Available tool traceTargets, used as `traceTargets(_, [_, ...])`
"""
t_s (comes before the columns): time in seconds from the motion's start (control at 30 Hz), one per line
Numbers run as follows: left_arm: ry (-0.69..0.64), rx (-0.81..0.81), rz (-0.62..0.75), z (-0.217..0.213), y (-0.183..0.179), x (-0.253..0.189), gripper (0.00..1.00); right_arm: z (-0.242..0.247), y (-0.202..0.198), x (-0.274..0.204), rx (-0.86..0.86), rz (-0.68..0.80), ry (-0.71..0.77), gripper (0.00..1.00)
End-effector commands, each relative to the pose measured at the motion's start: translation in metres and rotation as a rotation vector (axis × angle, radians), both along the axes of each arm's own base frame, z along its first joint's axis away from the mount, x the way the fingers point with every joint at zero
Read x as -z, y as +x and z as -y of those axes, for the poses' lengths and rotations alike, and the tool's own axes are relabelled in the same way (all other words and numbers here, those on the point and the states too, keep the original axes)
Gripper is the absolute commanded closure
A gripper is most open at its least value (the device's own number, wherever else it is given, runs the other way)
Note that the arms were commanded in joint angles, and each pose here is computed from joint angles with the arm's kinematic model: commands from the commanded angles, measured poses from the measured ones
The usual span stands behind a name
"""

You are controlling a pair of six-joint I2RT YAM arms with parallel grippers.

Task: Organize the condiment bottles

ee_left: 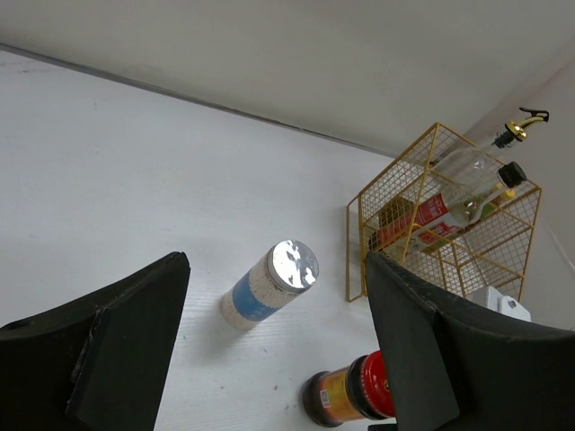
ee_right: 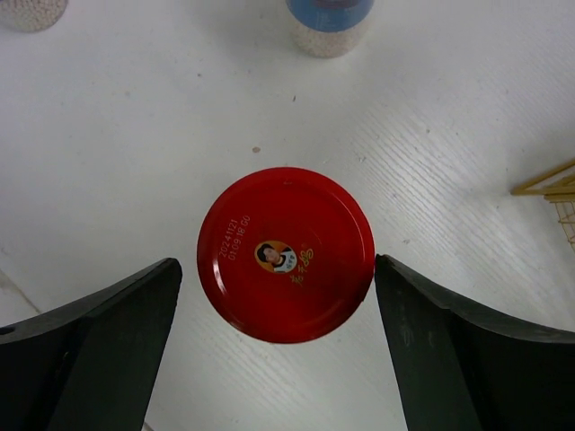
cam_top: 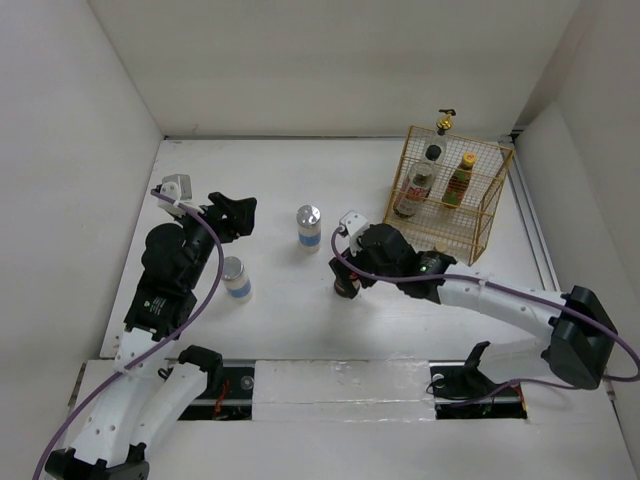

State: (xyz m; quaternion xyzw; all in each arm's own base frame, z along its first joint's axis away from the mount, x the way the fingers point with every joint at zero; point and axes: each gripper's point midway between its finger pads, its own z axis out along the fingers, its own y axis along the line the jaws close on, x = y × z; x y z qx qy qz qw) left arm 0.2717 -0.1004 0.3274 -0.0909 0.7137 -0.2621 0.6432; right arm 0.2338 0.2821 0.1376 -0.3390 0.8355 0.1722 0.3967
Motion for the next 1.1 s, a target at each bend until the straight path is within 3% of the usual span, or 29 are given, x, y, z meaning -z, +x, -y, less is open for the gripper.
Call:
traceTargets(0.0, [-0.016, 0.005, 0.044, 0.000, -0.001, -0.012, 0.25, -0.023, 0.016, -0.025, -0.008, 0.080, 0.092, 0.09])
traceTargets(0.27, [-0.016, 0.005, 0.044, 0.000, -0.001, -0.012, 0.25, -0.019, 0.026, -0.048, 0.052, 0.154, 0.145, 0.47])
traceTargets(0.37, [-0.014, 0.016, 0.035, 0.002, 0.000, -0.009, 0.25, -0.009, 0.027, -0.087, 0.093, 0.223, 0.219, 0.47])
traceTargets(0.57, [-0.011, 0.016, 0.026, 0.003, 0.002, -0.007, 0.25, 0.047, 0.043, -0.213, 0.260, 0.488, 0.434, 0.48])
traceTargets(0.97, [-0.020, 0.016, 0.024, 0.003, 0.002, -0.007, 0.25, 0.188, 0.084, -0.292, 0.640, 0.709, 0.449, 0.49])
traceTargets(1.07, [-0.020, 0.016, 0.024, 0.003, 0.002, -0.007, 0.25, 0.215, 0.094, -0.294, 0.702, 0.724, 0.417, 0.49])
